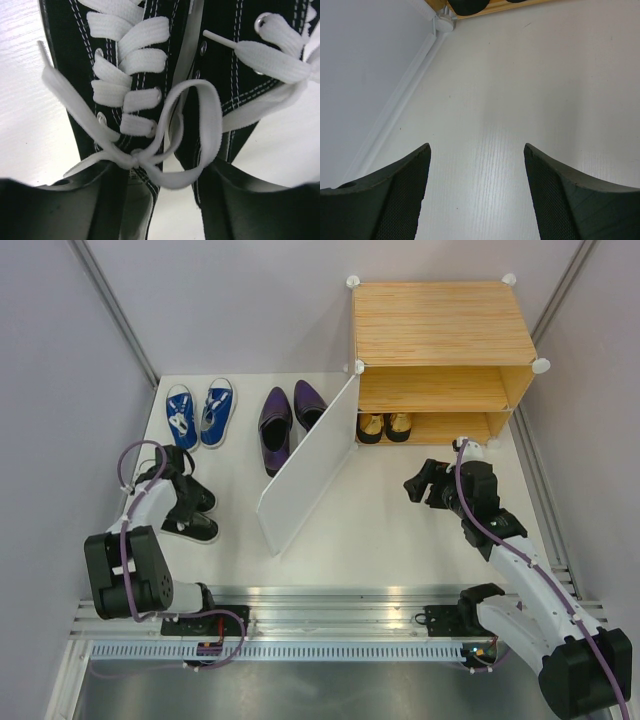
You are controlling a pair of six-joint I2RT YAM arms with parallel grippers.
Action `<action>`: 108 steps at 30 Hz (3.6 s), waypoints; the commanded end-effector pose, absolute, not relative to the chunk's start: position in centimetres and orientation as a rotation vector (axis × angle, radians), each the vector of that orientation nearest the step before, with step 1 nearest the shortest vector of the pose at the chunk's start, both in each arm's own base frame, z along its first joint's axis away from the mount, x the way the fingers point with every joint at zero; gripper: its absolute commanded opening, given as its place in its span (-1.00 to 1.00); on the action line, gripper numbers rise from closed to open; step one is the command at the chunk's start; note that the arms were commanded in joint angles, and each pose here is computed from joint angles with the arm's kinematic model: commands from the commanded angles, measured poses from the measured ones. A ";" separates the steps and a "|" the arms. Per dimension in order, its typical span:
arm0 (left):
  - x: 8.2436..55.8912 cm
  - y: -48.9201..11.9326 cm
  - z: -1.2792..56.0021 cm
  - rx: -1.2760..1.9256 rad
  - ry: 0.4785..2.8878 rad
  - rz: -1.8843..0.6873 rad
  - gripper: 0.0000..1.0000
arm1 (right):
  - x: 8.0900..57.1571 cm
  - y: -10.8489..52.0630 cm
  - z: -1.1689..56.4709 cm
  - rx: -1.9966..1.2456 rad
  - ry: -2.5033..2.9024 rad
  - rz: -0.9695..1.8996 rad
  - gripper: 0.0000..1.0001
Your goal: Place and organize the shoes in the shoe cabinet
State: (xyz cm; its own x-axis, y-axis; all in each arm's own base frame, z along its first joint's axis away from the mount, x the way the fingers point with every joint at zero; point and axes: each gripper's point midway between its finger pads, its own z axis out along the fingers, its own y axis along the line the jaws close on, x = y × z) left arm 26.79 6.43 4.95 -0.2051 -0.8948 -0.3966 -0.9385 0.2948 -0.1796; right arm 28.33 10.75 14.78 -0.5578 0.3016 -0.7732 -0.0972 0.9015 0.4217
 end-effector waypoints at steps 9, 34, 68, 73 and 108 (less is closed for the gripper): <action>27.9 6.5 3.8 -1.647 2.201 0.105 -0.65 | 28.8 11.1 15.7 0.127 2.061 0.543 0.57; 26.3 3.4 33.7 -0.828 1.770 -0.265 -0.95 | 28.4 12.3 17.3 0.130 2.030 0.645 0.57; 19.3 -0.7 11.5 -1.208 2.294 -0.270 0.51 | 28.2 11.3 14.4 0.122 2.077 0.562 0.68; 18.7 -0.5 11.0 -1.237 2.328 -0.209 0.52 | 28.3 11.4 14.2 0.123 2.079 0.569 0.68; 22.4 0.0 6.1 -1.263 2.444 -0.135 0.33 | 27.7 11.7 14.5 0.111 2.067 0.599 0.65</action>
